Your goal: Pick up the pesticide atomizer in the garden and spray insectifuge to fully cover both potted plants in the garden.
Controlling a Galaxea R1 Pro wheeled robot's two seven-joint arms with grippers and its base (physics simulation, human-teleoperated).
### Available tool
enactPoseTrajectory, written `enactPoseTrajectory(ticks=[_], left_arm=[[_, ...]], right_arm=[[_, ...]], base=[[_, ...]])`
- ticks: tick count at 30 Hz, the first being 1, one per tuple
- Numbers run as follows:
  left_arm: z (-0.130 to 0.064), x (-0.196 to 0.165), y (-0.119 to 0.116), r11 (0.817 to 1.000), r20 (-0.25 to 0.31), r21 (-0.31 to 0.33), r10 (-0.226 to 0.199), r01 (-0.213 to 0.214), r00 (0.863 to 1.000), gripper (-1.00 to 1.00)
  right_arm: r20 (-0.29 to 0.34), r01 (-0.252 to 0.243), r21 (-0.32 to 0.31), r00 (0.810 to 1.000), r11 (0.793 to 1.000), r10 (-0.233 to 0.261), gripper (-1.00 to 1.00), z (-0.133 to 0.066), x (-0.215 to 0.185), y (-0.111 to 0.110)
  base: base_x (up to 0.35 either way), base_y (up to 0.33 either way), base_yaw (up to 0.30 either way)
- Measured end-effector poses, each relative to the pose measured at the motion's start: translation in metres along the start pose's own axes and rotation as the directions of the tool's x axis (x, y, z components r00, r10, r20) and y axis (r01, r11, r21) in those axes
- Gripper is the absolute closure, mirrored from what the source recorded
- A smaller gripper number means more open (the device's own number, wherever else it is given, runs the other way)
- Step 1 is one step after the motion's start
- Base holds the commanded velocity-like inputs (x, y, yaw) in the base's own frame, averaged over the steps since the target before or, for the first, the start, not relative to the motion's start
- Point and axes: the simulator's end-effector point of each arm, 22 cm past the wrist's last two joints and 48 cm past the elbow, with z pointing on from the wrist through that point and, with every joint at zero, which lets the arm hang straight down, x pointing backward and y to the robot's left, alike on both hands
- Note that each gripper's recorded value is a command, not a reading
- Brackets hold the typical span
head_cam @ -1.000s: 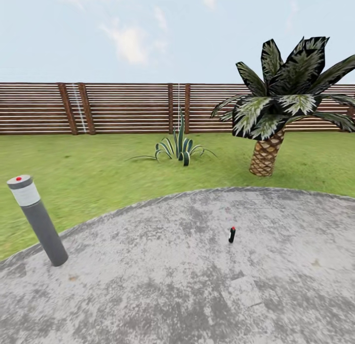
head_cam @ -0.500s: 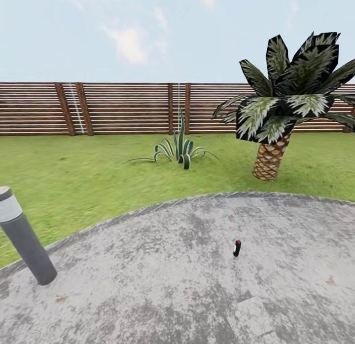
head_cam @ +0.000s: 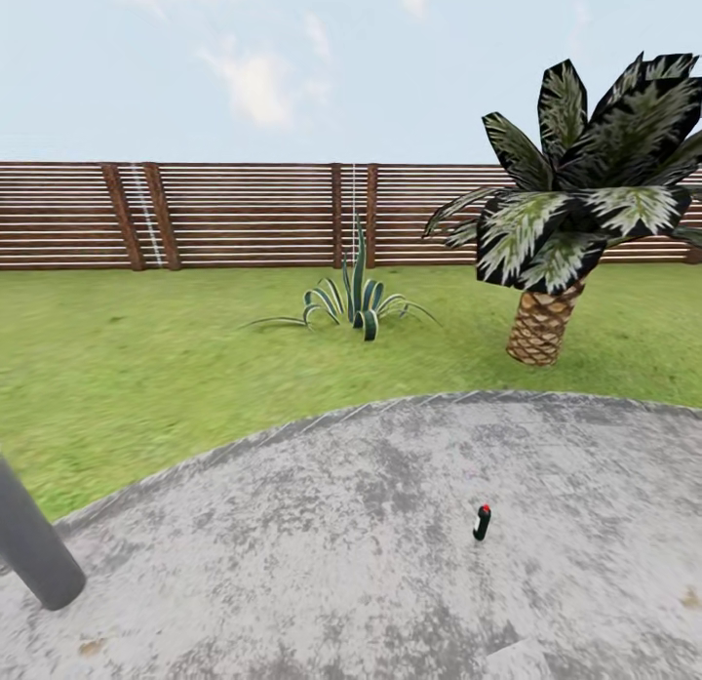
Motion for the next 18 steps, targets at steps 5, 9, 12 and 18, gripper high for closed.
enactPoseTrajectory(ticks=[5, 9, 12, 18], left_arm=[[0.0, 0.0, 0.0, 1.0, 0.0, 0.0, 0.0, 0.0, 1.0, -1.0], [0.0, 0.0, 0.0, 1.0, 0.0, 0.0, 0.0, 0.0, 1.0, -1.0], [0.0, 0.0, 0.0, 1.0, 0.0, 0.0, 0.0, 0.0, 1.0, -1.0], [0.0, 0.0, 0.0, 1.0, 0.0, 0.0, 0.0, 0.0, 1.0, -1.0]], right_arm=[[0.0, 0.0, 0.0, 1.0, 1.0, 0.0, -1.0, 0.0, 0.0001, 0.0], [-0.001, 0.0, 0.0, 1.0, 1.0, 0.0, -1.0, 0.0, 0.0001, 0.0], [-0.001, 0.0, 0.0, 1.0, 1.0, 0.0, -1.0, 0.0, 0.0002, 0.0], [0.0, 0.0, 0.0, 1.0, 1.0, 0.0, -1.0, 0.0, 0.0001, 0.0]], base=[[0.338, 0.088, 0.0], [0.338, 0.114, 0.0], [0.337, 0.126, 0.0], [0.337, 0.127, 0.0]])
